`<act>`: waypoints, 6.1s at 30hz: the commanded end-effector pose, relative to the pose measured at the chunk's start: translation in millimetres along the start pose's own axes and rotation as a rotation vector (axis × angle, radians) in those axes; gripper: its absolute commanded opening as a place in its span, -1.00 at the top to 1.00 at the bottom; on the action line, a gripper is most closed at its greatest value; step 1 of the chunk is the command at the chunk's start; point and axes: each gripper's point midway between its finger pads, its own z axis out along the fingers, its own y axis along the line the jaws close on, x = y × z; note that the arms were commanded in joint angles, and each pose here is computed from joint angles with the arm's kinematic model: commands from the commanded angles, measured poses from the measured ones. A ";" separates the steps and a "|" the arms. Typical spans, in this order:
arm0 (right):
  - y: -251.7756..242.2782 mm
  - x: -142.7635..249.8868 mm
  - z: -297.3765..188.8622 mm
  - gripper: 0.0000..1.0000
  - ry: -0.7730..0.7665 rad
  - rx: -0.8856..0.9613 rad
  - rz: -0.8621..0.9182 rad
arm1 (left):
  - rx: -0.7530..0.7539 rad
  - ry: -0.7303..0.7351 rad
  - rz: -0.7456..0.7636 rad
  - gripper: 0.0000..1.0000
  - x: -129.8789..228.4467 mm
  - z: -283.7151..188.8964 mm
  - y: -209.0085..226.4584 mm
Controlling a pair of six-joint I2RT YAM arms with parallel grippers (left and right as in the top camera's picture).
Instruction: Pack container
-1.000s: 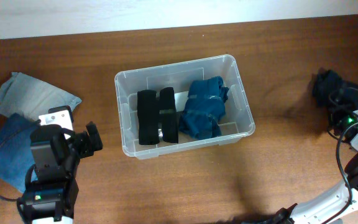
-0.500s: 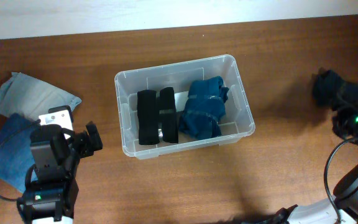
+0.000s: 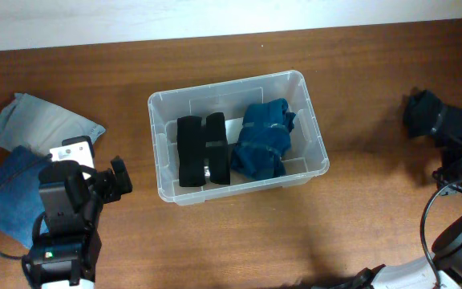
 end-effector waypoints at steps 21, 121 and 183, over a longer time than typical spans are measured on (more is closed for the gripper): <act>5.7 -5.3 80.4 -0.31 -0.108 -0.067 -0.075 | 0.006 -0.025 -0.015 -0.99 -10.2 -4.2 -0.2; 60.8 77.7 22.8 0.92 0.325 -0.229 -0.394 | 0.005 -0.017 -0.015 -0.99 -8.3 -4.0 0.0; 164.1 442.1 -123.5 0.70 0.702 -0.366 -1.782 | 0.004 -0.009 -0.014 -0.99 -6.0 -3.9 0.1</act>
